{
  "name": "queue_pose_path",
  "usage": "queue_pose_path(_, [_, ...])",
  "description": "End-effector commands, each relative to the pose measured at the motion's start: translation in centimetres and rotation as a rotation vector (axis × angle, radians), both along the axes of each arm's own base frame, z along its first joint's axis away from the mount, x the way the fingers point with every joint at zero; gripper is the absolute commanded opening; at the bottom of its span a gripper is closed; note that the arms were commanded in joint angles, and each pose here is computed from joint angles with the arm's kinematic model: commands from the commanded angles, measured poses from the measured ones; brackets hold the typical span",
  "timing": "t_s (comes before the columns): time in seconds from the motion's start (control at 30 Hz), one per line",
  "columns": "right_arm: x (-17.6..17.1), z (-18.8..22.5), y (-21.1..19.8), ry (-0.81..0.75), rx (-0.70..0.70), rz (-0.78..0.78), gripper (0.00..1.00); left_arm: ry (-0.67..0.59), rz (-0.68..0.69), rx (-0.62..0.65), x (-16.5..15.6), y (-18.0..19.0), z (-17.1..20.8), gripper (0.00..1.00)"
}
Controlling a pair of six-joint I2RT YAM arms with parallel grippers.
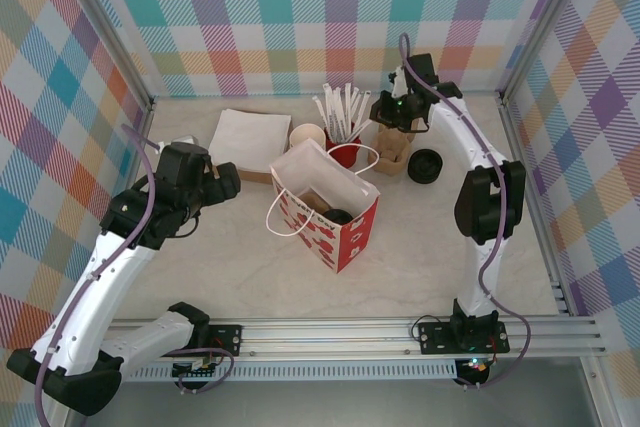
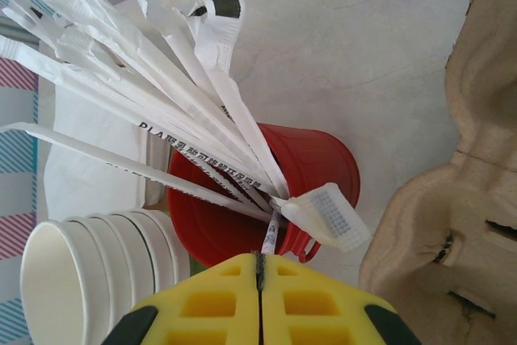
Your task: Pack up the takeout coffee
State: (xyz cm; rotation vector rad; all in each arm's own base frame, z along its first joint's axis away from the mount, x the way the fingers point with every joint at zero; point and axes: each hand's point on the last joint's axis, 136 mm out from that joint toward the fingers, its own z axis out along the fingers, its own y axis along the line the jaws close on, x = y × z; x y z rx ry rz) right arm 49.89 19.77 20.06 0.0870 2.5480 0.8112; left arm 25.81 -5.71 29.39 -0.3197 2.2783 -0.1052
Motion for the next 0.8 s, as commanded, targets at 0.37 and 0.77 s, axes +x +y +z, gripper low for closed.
queue_pose_path(0.37, [-2.8,10.3,-1.7,-0.229,-0.100,0.057,0.06,-0.023,-0.004,-0.003,0.1,-0.1,0.7,0.97])
queue_pose_path(0.77, [-4.5,13.5,-1.8,-0.297,-0.101,0.094,0.06,-0.024,-0.012,-0.014,0.5,-0.5,0.6,0.97])
